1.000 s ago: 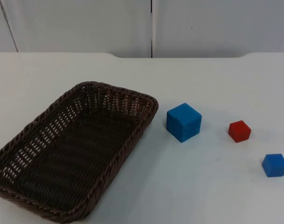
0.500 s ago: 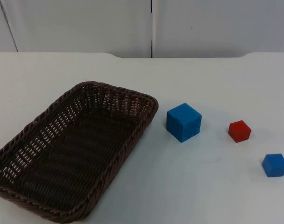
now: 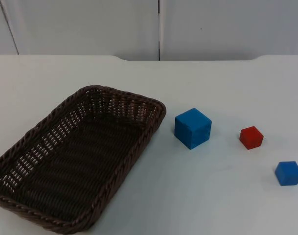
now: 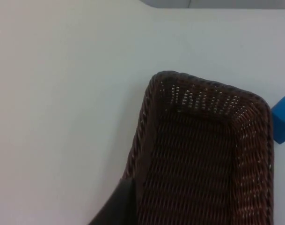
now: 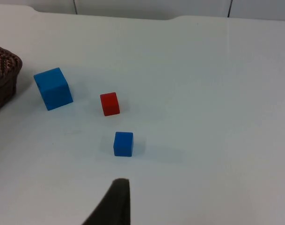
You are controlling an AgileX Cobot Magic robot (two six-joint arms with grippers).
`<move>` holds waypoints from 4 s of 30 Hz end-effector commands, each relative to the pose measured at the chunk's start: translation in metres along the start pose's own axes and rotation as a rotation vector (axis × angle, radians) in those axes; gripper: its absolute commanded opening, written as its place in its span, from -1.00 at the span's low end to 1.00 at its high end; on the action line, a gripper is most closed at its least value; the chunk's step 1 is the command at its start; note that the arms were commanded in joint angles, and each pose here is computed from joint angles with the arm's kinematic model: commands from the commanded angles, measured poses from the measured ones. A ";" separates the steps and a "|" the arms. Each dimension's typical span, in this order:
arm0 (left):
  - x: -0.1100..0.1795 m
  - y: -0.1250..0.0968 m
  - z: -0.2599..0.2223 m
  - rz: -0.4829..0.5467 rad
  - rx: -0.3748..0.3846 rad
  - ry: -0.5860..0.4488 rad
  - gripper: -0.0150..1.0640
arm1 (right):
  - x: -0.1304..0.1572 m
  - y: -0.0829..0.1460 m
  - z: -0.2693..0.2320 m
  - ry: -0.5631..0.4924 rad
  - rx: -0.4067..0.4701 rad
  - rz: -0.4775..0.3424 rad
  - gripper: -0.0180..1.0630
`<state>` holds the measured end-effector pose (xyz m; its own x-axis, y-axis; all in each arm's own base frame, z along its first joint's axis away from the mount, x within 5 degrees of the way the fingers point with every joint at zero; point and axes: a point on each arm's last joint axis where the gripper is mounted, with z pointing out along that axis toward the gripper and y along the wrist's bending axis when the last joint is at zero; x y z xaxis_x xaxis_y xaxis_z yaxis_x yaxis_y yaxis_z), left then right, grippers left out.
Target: Pick up the basket with the left hand and place the largest block into the basket with the right hand.
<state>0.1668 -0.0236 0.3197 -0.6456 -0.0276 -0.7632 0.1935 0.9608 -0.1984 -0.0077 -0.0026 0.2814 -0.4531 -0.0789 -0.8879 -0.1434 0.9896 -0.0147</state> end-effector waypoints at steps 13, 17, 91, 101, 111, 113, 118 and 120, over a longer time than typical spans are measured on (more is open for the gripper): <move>-0.012 0.010 0.032 -0.011 -0.008 -0.004 0.97 | 0.001 0.000 0.001 -0.005 0.005 -0.011 0.97; -0.013 0.015 0.046 -0.022 -0.025 0.013 0.97 | 0.001 0.000 0.001 -0.005 0.005 -0.011 0.97; 0.042 0.079 0.289 0.138 0.203 0.710 0.60 | 0.001 0.001 0.001 -0.002 0.135 0.056 0.97; 0.045 0.075 0.285 0.111 0.239 0.754 -0.78 | 0.001 0.001 0.001 -0.002 0.135 0.056 0.97; 0.027 0.065 0.267 -0.024 0.248 0.741 -0.98 | 0.001 0.001 0.001 -0.002 0.135 0.056 0.97; 0.021 0.063 0.262 -0.041 0.249 0.723 -0.98 | 0.001 0.001 0.001 -0.002 0.135 0.056 0.97; -0.006 0.052 0.238 -0.108 0.240 0.630 -0.98 | 0.001 0.001 0.001 -0.002 0.135 0.056 0.97; -0.012 0.050 0.232 -0.114 0.237 0.609 -0.98 | 0.001 0.001 0.001 -0.002 0.135 0.056 0.97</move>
<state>0.3567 -0.0356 0.1634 -0.9589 0.1410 -0.2460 0.2340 0.8836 -0.4056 -0.0080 -0.0015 0.2814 -0.4598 -0.0105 -0.8879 0.0056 0.9999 -0.0147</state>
